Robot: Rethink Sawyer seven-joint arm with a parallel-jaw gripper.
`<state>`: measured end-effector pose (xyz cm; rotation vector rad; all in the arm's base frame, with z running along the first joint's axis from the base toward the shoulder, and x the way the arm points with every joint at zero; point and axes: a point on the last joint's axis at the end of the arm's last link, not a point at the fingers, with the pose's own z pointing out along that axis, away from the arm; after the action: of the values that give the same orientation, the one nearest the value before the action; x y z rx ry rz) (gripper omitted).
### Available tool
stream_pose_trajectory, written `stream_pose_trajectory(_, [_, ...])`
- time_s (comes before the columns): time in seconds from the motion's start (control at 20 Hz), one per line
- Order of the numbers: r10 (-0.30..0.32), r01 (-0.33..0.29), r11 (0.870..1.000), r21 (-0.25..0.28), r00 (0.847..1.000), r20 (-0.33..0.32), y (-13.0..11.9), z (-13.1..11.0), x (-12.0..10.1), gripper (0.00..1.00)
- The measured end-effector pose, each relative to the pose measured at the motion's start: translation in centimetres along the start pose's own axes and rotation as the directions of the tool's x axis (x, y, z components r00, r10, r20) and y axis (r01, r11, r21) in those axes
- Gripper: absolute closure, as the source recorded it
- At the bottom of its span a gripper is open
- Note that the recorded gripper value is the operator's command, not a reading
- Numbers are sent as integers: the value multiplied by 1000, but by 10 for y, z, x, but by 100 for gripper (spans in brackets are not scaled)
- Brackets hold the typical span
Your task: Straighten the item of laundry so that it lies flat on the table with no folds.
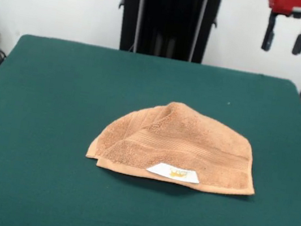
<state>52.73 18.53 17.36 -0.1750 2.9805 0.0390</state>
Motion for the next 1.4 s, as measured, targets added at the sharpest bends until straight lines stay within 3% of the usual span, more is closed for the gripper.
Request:
stream_pose_trajectory(0.3, [16,-16,1000,-7,1000,-14,-1,0,-12,0])
stream_pose_trajectory(0.85, [16,-17,1000,-14,997,-79,-1,14,-14,0])
stream_pose_trajectory(1.15, [0,-2,1000,-19,994,-109,8,21,-12,0])
stream_pose_trajectory(1.4, [-17,15,1000,-21,995,-100,16,30,-24,0])
